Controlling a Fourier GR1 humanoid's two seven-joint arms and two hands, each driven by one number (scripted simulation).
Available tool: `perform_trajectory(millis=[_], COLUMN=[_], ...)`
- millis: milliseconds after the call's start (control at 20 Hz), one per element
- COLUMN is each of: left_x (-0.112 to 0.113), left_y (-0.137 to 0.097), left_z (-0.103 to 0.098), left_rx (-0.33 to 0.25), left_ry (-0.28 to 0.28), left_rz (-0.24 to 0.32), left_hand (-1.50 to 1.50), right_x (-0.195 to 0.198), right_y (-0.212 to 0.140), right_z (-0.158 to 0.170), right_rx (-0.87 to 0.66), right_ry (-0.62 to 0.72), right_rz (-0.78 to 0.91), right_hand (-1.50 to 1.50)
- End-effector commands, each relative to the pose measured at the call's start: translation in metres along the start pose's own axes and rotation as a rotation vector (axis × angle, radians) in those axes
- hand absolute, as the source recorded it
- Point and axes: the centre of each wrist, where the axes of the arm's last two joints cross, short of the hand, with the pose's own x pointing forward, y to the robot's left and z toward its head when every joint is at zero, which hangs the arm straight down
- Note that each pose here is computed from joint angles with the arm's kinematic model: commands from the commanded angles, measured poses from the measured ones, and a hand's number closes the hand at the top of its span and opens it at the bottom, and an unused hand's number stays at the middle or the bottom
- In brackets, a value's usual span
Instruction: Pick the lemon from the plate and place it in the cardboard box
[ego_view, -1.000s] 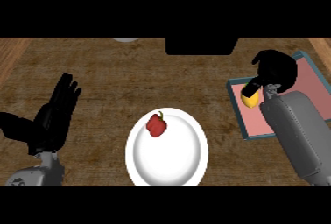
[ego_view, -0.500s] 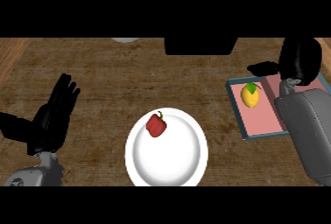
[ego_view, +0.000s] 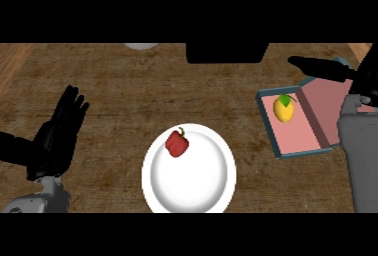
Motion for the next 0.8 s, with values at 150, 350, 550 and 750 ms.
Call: perform_trajectory(millis=[150, 350, 550, 750], left_x=[0.006, 0.004, 0.015, 0.011], left_y=[0.003, 0.002, -0.008, -0.011], left_z=[0.000, 0.006, 0.002, -0.008], left_rx=[0.012, -0.007, 0.003, -0.020], left_ry=[-0.012, -0.010, -0.009, 0.023], left_rz=[0.005, 0.010, -0.008, 0.000], left_hand=[0.00, 0.00, 0.00, 0.00], right_x=[-0.045, -0.053, -0.079, -0.104], right_y=[-0.059, -0.084, -0.107, -0.131], right_z=[0.015, 0.012, 0.031, 0.031], right_rx=[-0.074, -0.149, -0.154, -0.167], right_ry=[0.025, 0.000, -0.015, -0.025], right_rz=[-0.191, -0.205, -0.205, -0.244], right_hand=[-1.50, -1.50, -1.50, -1.50])
